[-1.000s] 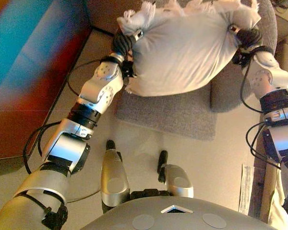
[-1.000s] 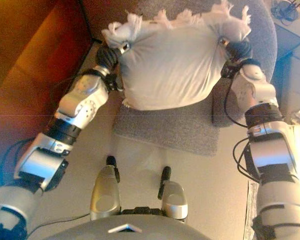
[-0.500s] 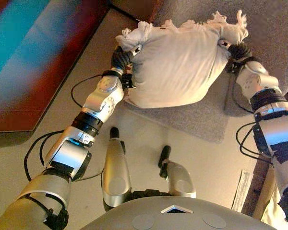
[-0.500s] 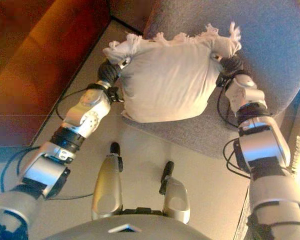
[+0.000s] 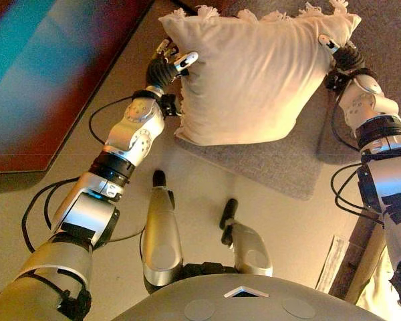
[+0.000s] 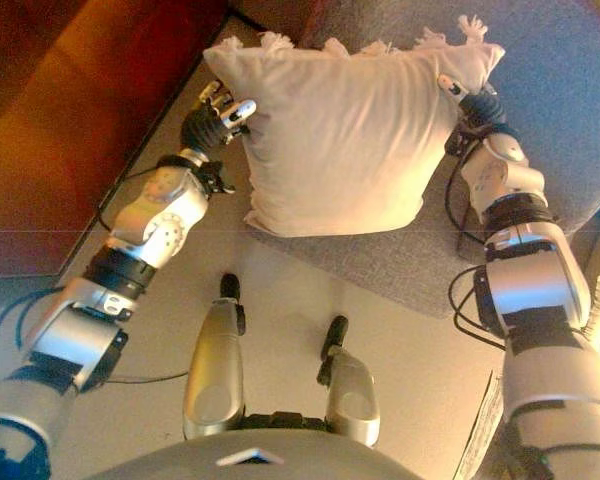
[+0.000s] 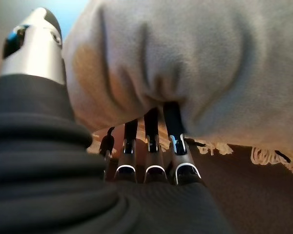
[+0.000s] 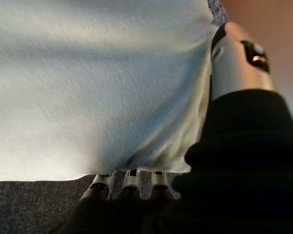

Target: Pick up the cushion and take it to the sofa

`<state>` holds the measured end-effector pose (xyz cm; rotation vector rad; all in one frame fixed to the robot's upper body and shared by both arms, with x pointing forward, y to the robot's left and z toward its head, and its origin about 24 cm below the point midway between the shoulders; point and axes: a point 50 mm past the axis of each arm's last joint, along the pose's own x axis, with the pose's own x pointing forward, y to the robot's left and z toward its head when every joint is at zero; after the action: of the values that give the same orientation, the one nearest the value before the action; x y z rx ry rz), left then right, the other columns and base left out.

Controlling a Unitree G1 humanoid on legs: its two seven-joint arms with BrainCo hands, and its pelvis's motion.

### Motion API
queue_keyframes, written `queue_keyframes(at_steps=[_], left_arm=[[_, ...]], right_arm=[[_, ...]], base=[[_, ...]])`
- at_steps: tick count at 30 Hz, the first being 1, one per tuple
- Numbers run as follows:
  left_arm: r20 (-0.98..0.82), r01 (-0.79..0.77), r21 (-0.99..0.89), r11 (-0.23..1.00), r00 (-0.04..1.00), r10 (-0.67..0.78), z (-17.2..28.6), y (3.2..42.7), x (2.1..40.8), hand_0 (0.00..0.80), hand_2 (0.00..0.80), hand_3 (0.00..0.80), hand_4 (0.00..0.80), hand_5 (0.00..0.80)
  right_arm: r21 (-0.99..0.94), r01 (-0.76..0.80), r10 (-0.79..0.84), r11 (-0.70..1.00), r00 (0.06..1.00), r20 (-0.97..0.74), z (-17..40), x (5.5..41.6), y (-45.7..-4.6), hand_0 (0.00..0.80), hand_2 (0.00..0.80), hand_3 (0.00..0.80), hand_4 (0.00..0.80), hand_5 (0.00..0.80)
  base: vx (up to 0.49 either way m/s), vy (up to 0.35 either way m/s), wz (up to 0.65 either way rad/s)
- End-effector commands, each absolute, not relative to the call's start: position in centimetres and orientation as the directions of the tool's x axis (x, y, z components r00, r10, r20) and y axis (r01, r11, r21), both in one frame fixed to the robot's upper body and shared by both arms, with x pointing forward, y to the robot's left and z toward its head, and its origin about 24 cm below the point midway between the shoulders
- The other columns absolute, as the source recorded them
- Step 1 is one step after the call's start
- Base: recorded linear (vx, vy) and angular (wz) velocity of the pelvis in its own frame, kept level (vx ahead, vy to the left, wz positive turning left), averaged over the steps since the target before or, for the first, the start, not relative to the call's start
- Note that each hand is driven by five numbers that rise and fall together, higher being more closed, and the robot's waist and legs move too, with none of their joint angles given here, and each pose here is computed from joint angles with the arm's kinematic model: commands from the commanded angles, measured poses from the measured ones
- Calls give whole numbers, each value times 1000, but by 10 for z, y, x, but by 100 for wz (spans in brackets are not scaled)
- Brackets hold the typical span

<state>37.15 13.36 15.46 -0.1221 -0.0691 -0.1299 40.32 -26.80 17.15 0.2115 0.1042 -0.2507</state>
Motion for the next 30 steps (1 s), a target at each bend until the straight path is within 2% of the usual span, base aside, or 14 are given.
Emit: queue_keyframes(at_steps=[1,5,11,20,24,27,30], left_arm=[[234,197,-203,959,961,-148,194,126,368,0,0,0,0,0],[220,168,-190,967,968,-125,183,136,365,0,0,0,0,0],[171,113,-176,978,982,-82,154,167,351,0,0,0,0,0],[102,-2,-216,976,994,24,114,215,325,0,0,0,0,0],[85,-32,-249,968,995,55,98,228,308,0,0,0,0,0],[108,25,-302,953,994,8,89,229,292,0,0,0,0,0],[120,68,-380,922,992,-24,78,226,272,0,0,0,0,0]], right_arm=[[232,278,-287,932,958,3,213,399,-289,0,0,0,0,0],[243,308,-314,920,949,-15,209,393,-301,0,0,0,0,0],[389,350,-377,852,926,-8,199,377,-325,0,0,0,0,0],[295,494,-509,818,860,-30,172,341,-368,0,0,0,0,0],[142,473,-476,869,879,-14,156,332,-358,0,0,0,0,0],[103,388,-390,916,921,0,133,319,-335,0,0,0,0,0],[235,315,-322,920,947,-8,97,295,-313,0,0,0,0,0]], base=[[83,11,4],[122,10,0],[133,-2,-1],[123,28,-2],[72,85,-5],[28,84,-4],[-17,109,-3]])
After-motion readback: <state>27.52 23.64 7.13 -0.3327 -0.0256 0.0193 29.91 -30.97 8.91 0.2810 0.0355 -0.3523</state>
